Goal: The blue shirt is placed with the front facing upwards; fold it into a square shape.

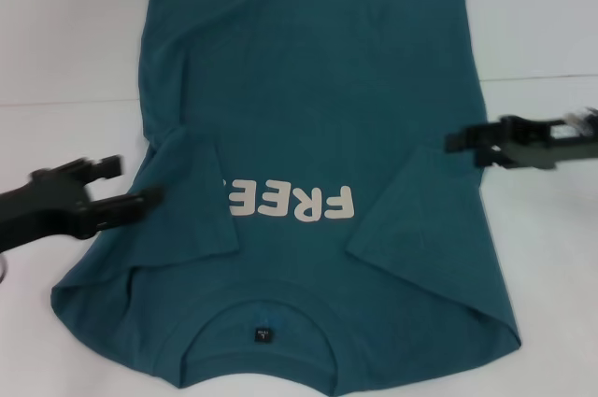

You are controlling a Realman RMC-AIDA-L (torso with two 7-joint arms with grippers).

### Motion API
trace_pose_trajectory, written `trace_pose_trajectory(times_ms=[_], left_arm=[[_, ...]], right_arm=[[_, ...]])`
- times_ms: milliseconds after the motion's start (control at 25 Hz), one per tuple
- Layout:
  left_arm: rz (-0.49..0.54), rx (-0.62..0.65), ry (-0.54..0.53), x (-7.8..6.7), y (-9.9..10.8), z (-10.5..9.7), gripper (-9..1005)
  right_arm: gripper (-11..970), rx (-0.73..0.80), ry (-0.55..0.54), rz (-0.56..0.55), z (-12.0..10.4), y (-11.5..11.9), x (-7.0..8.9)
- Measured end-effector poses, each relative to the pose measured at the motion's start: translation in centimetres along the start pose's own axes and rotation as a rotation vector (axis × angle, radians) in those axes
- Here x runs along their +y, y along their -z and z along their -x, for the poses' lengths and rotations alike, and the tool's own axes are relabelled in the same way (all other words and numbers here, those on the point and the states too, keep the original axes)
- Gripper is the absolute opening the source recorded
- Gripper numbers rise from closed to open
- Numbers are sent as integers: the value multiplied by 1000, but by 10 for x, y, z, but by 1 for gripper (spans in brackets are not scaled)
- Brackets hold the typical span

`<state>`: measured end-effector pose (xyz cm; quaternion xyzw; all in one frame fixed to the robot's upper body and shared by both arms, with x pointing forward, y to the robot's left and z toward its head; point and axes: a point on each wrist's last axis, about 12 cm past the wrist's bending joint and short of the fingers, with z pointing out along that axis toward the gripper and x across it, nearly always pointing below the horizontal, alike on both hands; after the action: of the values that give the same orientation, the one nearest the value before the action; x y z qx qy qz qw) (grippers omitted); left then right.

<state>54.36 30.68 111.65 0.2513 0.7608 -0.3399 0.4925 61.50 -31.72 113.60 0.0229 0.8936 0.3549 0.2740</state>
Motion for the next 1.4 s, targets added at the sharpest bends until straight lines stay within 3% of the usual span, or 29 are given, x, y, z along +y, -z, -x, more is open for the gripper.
trace_pose_trajectory(times_ms=[240, 480, 1000, 1400], left_arm=[[159, 35, 238, -8, 46, -18, 848], [291, 137, 294, 4, 60, -40, 843], [335, 281, 195, 17, 30, -62, 834], [298, 314, 129, 16, 17, -62, 826]], right_arm=[[698, -63, 31, 84, -36, 28, -24], [698, -110, 93, 79, -49, 36, -38], [700, -110, 128, 76, -39, 35, -35], [700, -83, 118, 79, -43, 28, -33]])
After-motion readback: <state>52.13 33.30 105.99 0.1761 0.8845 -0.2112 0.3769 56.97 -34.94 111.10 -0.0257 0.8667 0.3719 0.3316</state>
